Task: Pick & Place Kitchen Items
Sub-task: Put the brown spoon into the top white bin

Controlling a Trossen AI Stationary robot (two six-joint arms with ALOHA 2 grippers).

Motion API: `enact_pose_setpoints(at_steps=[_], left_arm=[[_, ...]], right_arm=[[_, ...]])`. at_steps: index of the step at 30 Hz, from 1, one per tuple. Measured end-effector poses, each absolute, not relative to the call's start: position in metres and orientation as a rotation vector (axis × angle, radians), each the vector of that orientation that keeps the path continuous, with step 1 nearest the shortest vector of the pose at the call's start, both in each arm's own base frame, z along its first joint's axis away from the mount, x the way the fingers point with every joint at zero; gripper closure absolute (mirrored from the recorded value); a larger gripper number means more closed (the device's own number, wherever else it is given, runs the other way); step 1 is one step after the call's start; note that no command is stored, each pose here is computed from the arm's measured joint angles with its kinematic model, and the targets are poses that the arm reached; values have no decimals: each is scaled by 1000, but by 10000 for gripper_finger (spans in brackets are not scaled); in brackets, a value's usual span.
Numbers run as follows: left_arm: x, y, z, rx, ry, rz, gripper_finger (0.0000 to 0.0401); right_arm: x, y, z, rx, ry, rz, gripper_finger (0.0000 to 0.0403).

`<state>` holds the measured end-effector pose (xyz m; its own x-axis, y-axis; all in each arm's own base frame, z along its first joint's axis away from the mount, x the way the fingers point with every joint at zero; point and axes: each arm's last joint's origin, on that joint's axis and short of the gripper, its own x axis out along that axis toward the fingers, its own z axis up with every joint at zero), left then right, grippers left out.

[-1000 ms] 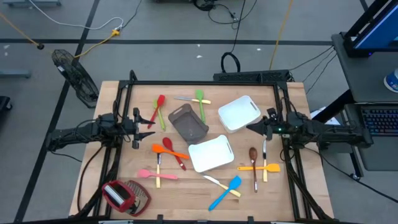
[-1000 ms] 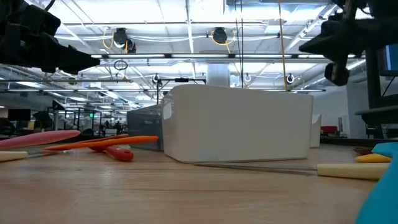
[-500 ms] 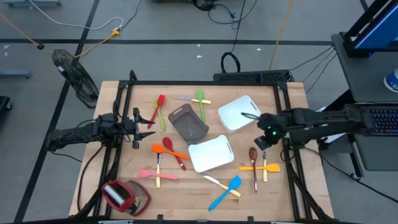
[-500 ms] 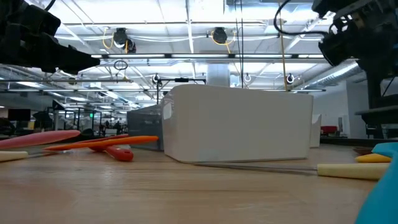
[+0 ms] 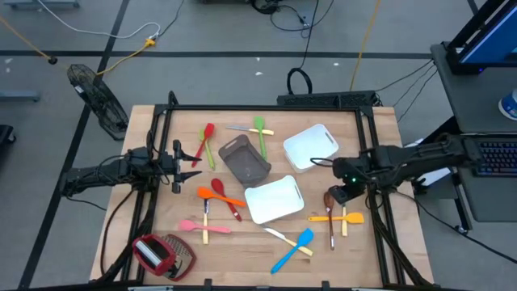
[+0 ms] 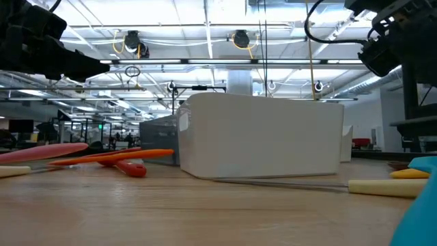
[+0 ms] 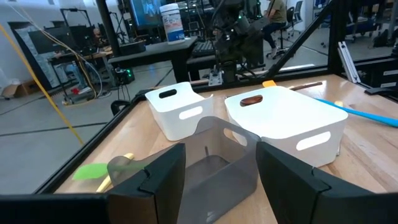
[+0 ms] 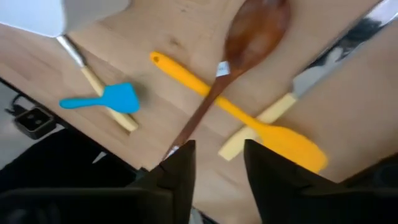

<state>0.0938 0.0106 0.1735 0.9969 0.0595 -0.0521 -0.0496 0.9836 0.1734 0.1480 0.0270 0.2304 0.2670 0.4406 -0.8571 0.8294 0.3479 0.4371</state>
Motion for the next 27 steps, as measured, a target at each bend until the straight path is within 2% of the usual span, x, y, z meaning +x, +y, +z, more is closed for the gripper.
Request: enact_pose_setpoints(at_steps=[5,18,27], left_arm=[[94,11,173,173,57,55,199],[94,11,173,174,58,55,199],[94,11,174,174,57,55,199]], right_arm=[[158,39,230,1339,1345,-382,247],[179,74,210,1487,1432,-554,259],[193,92,192,1514,1396,-678,259]])
